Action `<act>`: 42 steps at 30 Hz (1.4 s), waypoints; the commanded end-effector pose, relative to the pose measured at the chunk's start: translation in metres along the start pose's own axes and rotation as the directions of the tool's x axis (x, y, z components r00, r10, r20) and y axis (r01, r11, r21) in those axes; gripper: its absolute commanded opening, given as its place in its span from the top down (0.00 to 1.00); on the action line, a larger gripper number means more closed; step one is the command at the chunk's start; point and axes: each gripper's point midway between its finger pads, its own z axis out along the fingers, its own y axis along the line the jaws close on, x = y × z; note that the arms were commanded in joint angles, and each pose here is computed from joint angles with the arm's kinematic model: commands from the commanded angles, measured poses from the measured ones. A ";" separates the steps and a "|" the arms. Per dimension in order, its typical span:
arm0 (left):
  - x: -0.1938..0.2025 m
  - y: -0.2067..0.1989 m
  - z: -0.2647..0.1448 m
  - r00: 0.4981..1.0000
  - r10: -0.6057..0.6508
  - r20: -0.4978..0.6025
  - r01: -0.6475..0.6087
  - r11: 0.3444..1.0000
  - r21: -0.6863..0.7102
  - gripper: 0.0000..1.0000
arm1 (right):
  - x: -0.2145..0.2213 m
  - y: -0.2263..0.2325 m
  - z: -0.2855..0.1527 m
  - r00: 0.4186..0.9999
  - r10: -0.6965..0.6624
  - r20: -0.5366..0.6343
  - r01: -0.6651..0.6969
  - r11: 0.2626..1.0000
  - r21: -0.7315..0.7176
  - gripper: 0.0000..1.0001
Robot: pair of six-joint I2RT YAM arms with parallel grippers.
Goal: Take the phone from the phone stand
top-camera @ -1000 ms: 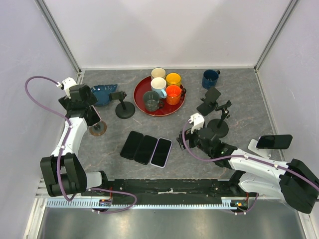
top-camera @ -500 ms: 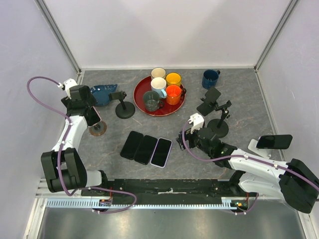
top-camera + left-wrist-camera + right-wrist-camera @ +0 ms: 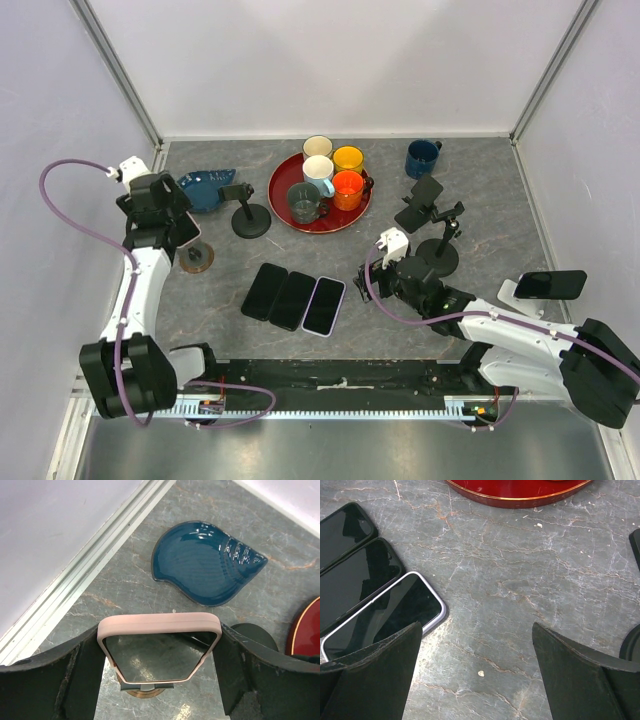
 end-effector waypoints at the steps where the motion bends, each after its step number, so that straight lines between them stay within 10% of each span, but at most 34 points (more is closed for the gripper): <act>1: -0.056 -0.010 -0.030 0.987 -0.055 0.148 0.046 0.997 0.066 0.63 | -0.016 0.005 -0.001 0.999 -0.007 0.038 0.008 1.000 -0.020 0.02; 14: -0.068 -0.049 -0.097 0.987 -0.134 0.093 0.094 0.934 0.345 0.88 | -0.046 0.051 -0.016 0.989 -0.042 0.142 0.081 0.956 -0.281 0.02; 31: 0.055 -0.172 -0.204 0.962 0.041 -0.269 0.170 0.679 0.714 0.90 | -0.099 0.115 -0.025 0.973 0.023 0.232 0.102 0.853 -0.512 0.02; 42: 0.101 -0.218 -0.254 0.942 0.142 -0.304 0.173 0.571 0.803 0.89 | -0.102 0.148 -0.026 0.974 0.118 0.193 0.019 0.807 -0.591 0.02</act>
